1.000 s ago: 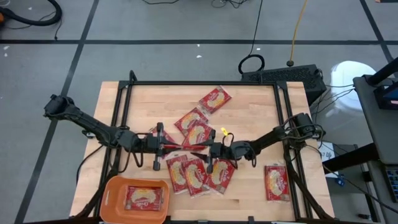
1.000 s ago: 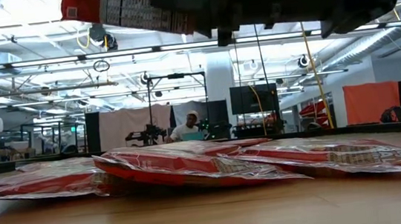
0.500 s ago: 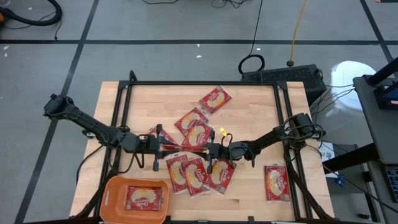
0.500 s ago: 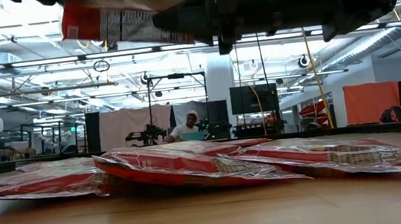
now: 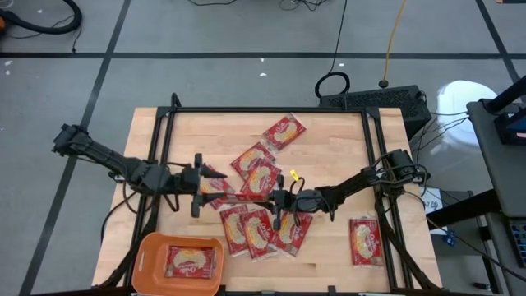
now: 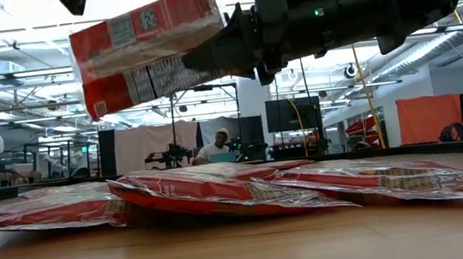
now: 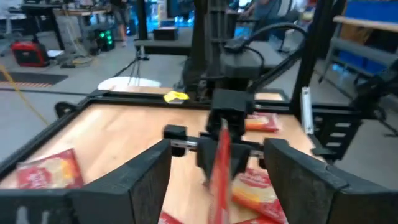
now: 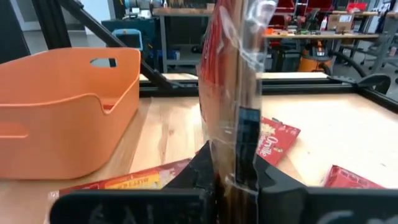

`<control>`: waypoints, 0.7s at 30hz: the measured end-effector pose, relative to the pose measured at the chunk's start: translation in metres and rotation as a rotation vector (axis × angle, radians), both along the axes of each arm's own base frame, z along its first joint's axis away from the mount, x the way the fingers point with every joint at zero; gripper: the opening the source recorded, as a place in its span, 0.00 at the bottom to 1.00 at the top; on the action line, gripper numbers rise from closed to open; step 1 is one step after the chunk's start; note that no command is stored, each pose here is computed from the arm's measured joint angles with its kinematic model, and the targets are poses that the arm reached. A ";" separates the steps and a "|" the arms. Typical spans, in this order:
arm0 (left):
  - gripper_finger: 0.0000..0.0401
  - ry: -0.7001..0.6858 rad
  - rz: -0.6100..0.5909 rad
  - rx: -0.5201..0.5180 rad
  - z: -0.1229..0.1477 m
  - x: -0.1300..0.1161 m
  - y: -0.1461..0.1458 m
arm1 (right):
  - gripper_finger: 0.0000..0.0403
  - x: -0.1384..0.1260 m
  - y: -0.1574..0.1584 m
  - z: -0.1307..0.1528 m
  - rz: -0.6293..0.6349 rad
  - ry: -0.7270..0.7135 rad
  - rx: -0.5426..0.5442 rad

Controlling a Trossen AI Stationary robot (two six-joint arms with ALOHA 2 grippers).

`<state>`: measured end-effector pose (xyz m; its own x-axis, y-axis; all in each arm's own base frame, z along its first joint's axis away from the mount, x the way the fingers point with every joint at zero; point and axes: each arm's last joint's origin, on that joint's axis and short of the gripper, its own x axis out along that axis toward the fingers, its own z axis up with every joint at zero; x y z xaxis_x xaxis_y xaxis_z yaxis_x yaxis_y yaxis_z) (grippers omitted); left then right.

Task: Sort popcorn bags into baskets
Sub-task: Put the popcorn bag into the orange bin

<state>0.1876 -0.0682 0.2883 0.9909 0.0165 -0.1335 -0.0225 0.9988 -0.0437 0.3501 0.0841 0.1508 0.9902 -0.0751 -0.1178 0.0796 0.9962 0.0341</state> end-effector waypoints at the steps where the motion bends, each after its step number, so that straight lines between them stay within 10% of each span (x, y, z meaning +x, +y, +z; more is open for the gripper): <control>1: 0.65 0.020 0.008 0.013 0.003 0.003 0.001 | 0.04 0.000 0.000 0.000 0.000 0.004 0.003; 12: 0.59 0.483 -0.024 0.127 -0.005 0.071 -0.002 | 0.03 0.000 -0.001 -0.001 -0.005 0.010 0.007; 21: 0.58 0.593 -0.089 0.139 -0.009 0.093 -0.006 | 0.03 0.000 -0.001 -0.002 -0.005 0.017 0.005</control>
